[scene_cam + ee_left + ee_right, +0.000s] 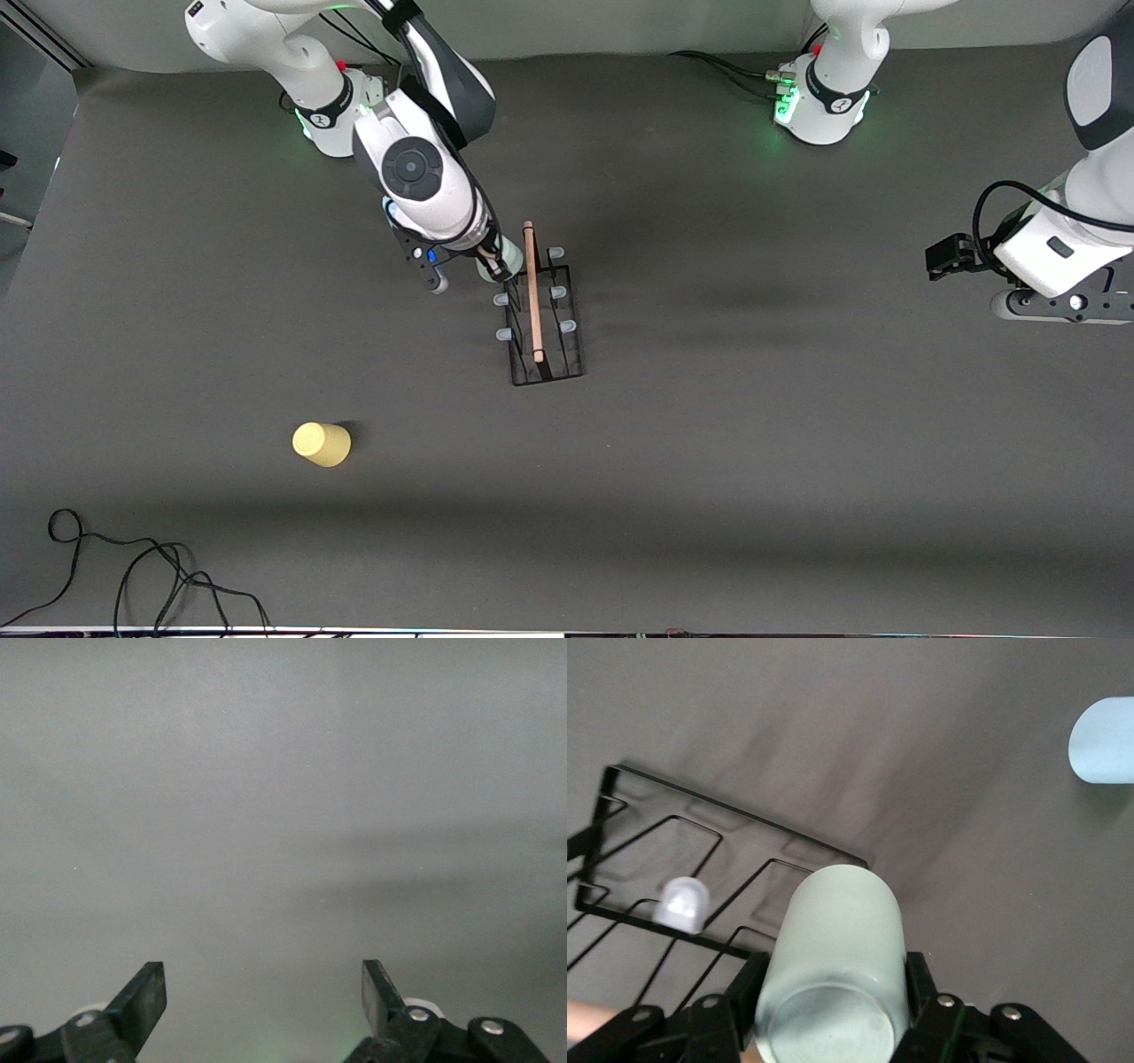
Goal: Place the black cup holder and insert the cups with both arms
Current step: 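Lower the green cup onto a rack peg and open the right gripper, then move the right gripper from the rack to the yellow cup, then grasp the yellow cup with the right gripper, then carry the yellow cup to the rack and lower it onto a peg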
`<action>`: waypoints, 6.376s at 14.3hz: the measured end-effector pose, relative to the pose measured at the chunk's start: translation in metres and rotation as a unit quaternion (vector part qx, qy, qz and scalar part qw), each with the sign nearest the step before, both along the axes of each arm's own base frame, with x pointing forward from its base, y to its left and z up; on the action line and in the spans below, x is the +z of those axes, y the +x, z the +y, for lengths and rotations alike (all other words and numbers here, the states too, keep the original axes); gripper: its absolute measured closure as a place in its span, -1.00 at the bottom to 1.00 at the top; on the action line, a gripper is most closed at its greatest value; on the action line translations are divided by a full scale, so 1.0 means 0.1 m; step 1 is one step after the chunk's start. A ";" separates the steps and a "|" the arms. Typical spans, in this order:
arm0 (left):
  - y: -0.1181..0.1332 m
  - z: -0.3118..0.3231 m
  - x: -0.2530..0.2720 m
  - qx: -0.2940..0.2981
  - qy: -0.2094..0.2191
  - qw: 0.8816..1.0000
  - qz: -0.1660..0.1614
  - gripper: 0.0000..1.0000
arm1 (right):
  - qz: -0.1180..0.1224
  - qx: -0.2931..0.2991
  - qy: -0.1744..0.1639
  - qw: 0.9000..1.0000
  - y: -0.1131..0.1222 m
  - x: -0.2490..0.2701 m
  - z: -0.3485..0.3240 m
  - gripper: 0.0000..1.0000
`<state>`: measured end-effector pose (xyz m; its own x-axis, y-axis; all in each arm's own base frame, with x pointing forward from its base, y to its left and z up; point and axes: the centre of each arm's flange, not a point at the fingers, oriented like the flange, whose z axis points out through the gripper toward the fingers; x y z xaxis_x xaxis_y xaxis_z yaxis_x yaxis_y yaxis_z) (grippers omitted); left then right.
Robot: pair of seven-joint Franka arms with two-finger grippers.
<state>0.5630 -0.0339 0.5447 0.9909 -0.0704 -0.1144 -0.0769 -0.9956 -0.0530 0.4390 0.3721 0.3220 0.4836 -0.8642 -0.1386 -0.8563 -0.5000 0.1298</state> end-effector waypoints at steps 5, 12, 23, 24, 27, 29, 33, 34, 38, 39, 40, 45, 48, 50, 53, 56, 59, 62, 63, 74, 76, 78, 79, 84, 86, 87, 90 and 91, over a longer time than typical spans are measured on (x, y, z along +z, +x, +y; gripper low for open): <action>0.00 0.00 0.00 0.000 0.000 1.000 0.000 -0.97 | -0.002 -0.006 -0.001 1.000 0.02 -0.06 0.00 -0.64; 0.00 0.00 0.00 0.000 0.000 1.000 0.000 -0.97 | 0.021 -0.008 -0.002 1.000 0.44 1.25 -0.05 -1.00; 0.00 0.01 0.00 0.001 0.000 1.000 0.000 -0.98 | -0.064 0.324 -0.014 0.944 1.57 2.22 -2.19 -1.00; 0.00 0.01 0.00 0.001 0.000 1.000 0.000 -0.98 | -0.066 0.358 -0.014 0.931 1.68 2.25 -2.49 -1.00; 0.00 0.01 0.00 0.001 0.000 1.000 0.000 -0.96 | -0.069 0.440 -0.001 0.895 2.01 2.18 -3.33 -1.00; 0.00 0.01 0.00 0.001 0.000 1.000 0.000 -0.98 | -0.070 0.475 0.010 0.877 2.21 2.04 -3.66 -1.00; 0.00 0.01 0.00 0.001 0.000 1.000 0.000 -0.98 | -0.092 0.503 0.002 0.859 2.62 1.53 -3.51 -1.00; 0.00 0.01 0.00 0.001 0.000 1.000 0.000 -0.98 | -0.096 0.506 0.000 0.857 2.70 1.37 -3.43 -1.00; 0.00 0.01 -0.01 0.001 0.000 1.000 0.001 -0.98 | -0.107 0.509 0.011 0.854 2.89 0.78 -3.32 -1.00; 0.00 0.01 -0.01 0.001 0.000 1.000 0.001 -0.98 | -0.106 0.507 0.015 0.855 2.91 0.62 -3.31 -1.00; 0.00 0.01 -0.01 0.001 0.000 1.000 0.001 -0.98 | -0.102 0.506 0.017 0.856 2.93 0.43 -3.31 -1.00; 0.00 0.01 -0.01 0.000 0.000 1.000 0.001 -0.98 | -0.102 0.498 0.018 0.861 2.84 -0.57 -3.25 -1.00; 0.00 0.01 -0.01 0.000 0.000 1.000 0.001 -0.98 | -0.101 0.496 0.013 0.862 2.71 -0.96 -3.24 -1.00; 0.00 0.01 -0.01 0.000 0.000 1.000 0.001 -0.98 | -0.091 0.494 0.019 0.864 2.64 -1.07 -3.25 -1.00; 0.00 0.01 -0.01 0.000 0.000 1.000 0.001 -0.98 | -0.085 0.492 0.021 0.866 2.60 -1.13 -3.27 -0.88; 0.00 0.01 -0.01 0.000 0.000 1.000 0.001 -0.98 | -0.087 0.492 0.023 0.866 2.60 -1.08 -3.27 -0.49; 0.00 0.01 -0.01 0.000 0.000 1.000 0.001 -0.98 | -0.092 0.489 0.039 0.867 2.67 -0.64 -3.20 -0.38; 0.00 0.01 -0.01 0.000 0.000 1.000 0.001 -0.98 | -0.096 0.469 0.041 0.877 2.69 0.34 -3.23 -0.38; 0.00 0.01 -0.01 0.001 0.000 1.000 0.001 -0.98 | -0.090 0.457 0.038 0.884 2.62 0.70 -3.26 -0.38; 0.00 0.01 -0.01 0.001 0.000 1.000 0.001 -0.98 | -0.046 0.140 0.022 0.989 1.62 2.02 -1.34 -0.38; 0.00 0.01 -0.01 0.001 0.000 1.000 0.001 -0.98 | -0.044 0.095 0.012 0.994 1.43 1.92 -0.74 -0.38; 0.00 0.01 -0.01 0.001 0.000 1.000 0.001 -0.98 | -0.048 0.059 0.011 0.997 1.30 1.81 -0.27 -0.38; 0.00 0.01 -0.01 0.001 0.000 1.000 0.001 -0.98 | -0.053 0.050 0.009 0.997 1.26 1.73 -0.10 -0.38; 0.00 0.01 -0.01 0.001 0.000 1.000 0.001 -0.98 | -0.069 0.029 0.000 0.997 1.31 1.20 0.14 -0.38; 0.00 0.01 -0.01 0.001 0.000 1.000 0.001 -0.98 | -0.078 0.020 -0.001 0.997 1.34 0.88 0.09 -0.38; 0.00 0.01 -0.01 0.001 0.000 1.000 0.001 -0.98 | -0.080 0.017 -0.003 0.997 1.33 0.74 0.08 -0.38; 0.00 0.01 -0.01 0.001 0.000 1.000 0.001 -0.98 | -0.083 0.015 -0.005 0.996 1.25 0.37 0.08 -0.38; 0.00 0.01 -0.01 0.001 0.000 1.000 0.001 -0.98 | -0.082 0.013 -0.001 0.997 1.20 0.29 0.10 -0.38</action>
<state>0.5625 -0.0327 0.5437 0.9908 -0.0692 -0.1168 -0.0757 -0.9957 -0.0529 0.5595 0.3825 0.3510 0.5216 -0.8515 -0.0539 -0.8530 -0.5218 -0.0103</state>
